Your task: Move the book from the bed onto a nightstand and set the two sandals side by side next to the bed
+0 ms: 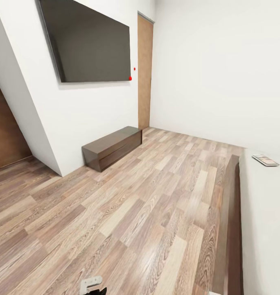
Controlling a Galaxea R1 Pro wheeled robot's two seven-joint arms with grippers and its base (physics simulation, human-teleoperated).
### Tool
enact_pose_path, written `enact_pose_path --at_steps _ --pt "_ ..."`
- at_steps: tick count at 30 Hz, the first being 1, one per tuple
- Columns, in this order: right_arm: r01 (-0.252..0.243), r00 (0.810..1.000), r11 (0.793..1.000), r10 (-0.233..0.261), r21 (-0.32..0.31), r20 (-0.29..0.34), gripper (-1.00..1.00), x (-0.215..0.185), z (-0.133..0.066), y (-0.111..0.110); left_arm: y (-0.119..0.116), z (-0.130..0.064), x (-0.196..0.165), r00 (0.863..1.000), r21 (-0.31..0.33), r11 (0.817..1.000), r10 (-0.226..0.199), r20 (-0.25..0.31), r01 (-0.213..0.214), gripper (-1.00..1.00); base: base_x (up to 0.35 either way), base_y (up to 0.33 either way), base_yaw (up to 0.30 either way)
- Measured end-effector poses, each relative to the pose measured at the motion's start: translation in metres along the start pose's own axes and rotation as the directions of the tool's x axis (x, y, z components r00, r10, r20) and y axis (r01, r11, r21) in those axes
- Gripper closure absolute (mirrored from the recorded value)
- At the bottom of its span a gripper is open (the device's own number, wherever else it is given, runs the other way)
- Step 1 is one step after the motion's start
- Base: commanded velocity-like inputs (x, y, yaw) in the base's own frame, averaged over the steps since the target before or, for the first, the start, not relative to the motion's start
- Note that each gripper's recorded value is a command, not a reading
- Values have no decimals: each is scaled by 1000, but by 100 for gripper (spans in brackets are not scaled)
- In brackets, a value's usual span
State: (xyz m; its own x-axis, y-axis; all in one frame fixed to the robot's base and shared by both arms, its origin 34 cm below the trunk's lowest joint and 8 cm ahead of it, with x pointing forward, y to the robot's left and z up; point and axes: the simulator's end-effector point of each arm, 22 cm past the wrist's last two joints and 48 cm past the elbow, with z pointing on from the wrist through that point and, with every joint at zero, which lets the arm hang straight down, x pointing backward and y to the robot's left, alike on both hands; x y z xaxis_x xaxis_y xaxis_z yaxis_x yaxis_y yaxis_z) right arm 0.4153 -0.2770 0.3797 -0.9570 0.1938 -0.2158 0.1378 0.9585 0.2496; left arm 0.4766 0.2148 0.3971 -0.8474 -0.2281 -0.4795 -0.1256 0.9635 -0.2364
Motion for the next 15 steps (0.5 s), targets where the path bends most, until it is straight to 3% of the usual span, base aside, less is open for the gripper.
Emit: enact_pose_path --at_steps 15 --pt "-3 1000 1000 3 -1 1 -100 -10 -26 8 -8 -23 -17 1000 1 1000 0 0 0 -100 0 0 0"
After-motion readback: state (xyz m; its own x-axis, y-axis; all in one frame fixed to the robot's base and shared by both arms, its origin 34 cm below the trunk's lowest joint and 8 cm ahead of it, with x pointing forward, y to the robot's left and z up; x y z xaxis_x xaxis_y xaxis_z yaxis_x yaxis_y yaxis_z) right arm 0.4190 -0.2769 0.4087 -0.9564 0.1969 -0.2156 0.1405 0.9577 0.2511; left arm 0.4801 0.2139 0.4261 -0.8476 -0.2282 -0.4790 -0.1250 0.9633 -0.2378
